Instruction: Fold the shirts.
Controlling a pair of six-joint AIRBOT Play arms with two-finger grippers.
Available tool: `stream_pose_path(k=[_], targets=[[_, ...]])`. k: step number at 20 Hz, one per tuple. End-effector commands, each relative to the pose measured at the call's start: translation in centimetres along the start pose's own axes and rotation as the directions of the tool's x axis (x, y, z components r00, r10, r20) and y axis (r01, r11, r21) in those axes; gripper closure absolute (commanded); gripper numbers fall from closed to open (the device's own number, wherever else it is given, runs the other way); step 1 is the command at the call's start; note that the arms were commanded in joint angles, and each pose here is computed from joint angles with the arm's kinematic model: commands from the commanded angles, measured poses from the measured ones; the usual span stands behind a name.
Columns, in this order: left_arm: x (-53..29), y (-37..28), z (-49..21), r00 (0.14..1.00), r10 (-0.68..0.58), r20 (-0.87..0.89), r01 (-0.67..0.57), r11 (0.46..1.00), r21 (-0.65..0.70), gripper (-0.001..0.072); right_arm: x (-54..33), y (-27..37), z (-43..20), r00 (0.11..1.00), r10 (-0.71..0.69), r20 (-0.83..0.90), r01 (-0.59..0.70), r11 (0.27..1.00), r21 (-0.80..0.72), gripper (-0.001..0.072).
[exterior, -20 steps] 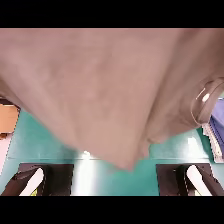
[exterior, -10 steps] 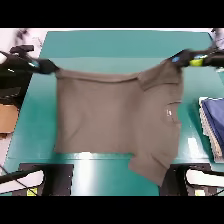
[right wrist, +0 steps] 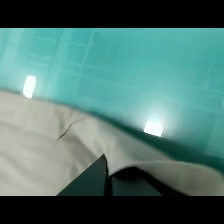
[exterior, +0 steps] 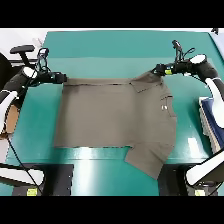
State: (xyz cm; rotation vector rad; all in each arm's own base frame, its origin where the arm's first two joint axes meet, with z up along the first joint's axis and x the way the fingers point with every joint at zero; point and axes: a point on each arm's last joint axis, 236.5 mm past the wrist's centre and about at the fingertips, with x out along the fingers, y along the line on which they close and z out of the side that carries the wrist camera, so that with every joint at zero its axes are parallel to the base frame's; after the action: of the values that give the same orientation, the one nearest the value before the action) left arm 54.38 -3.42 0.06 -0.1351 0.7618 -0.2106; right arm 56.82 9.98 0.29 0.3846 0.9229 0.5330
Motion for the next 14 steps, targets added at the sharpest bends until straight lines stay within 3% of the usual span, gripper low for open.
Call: stream_pose_path(k=[1, 6, 14], targets=[[1.2, 1.0, 1.4, 0.999, 0.025, 0.040, -0.025, 1.000, 0.010, 0.0685, 1.2, -0.6, 1.3, 1.000, 0.022, -0.011, -0.022, 1.000, 0.007, 0.0690], [1.5, 0.9, 1.7, 0.999, 0.020, 0.036, -0.021, 1.000, 0.018, 0.0686, 1.4, -0.1, 2.1, 0.998, 0.050, -0.030, -0.050, 0.999, -0.005, 0.0691], [-3.9, 3.0, 9.4, 0.993, -0.023, 0.116, 0.028, 0.999, -0.038, 0.0687, -5.2, 0.5, 6.6, 0.997, 0.049, 0.056, -0.047, 0.998, -0.042, 0.0692]])
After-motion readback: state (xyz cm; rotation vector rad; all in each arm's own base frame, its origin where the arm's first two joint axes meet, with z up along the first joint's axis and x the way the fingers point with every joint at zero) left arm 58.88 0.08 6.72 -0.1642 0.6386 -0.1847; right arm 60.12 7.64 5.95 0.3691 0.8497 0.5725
